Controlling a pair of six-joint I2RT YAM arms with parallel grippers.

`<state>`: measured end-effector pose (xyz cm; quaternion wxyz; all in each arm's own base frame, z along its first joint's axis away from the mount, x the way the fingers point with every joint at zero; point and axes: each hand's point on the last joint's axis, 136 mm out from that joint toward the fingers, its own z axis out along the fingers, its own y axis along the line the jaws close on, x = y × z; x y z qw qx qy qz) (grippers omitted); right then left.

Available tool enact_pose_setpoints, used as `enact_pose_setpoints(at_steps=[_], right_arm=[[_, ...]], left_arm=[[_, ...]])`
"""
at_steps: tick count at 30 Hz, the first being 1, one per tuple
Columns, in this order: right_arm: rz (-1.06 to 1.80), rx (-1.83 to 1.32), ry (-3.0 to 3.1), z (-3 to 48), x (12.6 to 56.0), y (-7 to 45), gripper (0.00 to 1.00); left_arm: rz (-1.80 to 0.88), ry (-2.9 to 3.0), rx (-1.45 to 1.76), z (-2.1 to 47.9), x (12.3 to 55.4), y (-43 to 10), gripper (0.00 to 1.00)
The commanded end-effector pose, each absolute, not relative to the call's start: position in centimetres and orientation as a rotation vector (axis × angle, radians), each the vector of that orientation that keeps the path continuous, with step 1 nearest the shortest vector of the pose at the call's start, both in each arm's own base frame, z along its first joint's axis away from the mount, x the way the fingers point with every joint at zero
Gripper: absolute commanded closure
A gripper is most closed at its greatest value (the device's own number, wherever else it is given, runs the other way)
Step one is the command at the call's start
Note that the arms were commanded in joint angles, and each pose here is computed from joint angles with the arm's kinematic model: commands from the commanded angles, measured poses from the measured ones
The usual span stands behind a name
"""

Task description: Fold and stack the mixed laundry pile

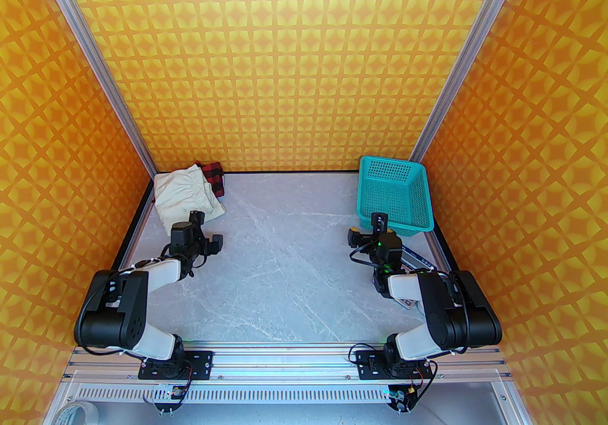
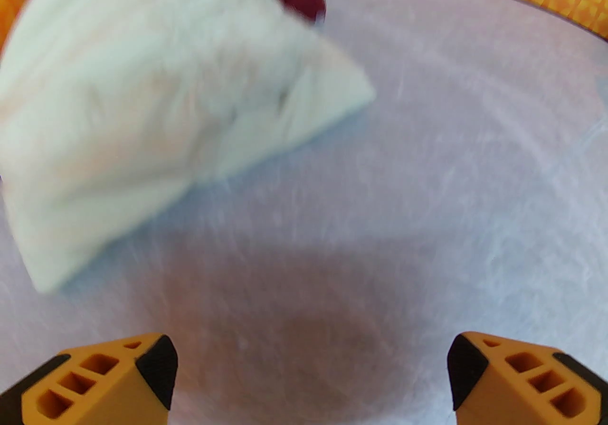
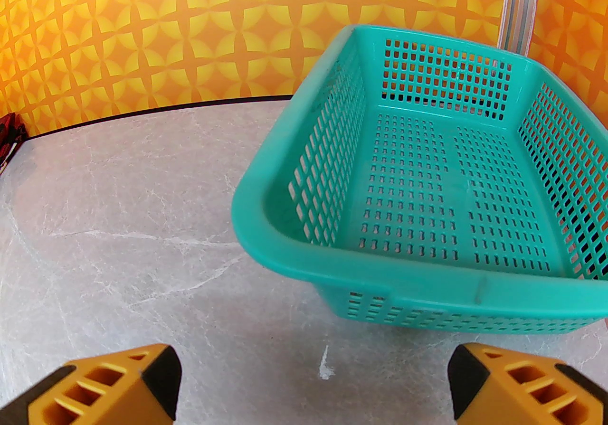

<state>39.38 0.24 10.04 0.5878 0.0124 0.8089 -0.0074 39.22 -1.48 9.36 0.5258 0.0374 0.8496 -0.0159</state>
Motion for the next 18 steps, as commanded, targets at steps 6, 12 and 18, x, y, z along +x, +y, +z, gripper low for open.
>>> enact_pose_setpoints(at_steps=[6,12,18], right_arm=[[-0.013,0.014,1.849,11.2,39.8,0.4,0.02],[-0.015,0.014,1.864,11.0,40.1,0.4,0.02],[0.006,-0.030,1.855,11.2,39.9,1.2,0.01]], left_arm=[[-0.018,1.812,-0.010,11.1,39.7,2.0,0.01],[-0.001,1.840,-0.034,10.9,40.2,2.4,0.01],[0.001,1.837,-0.033,11.0,40.0,2.4,0.01]])
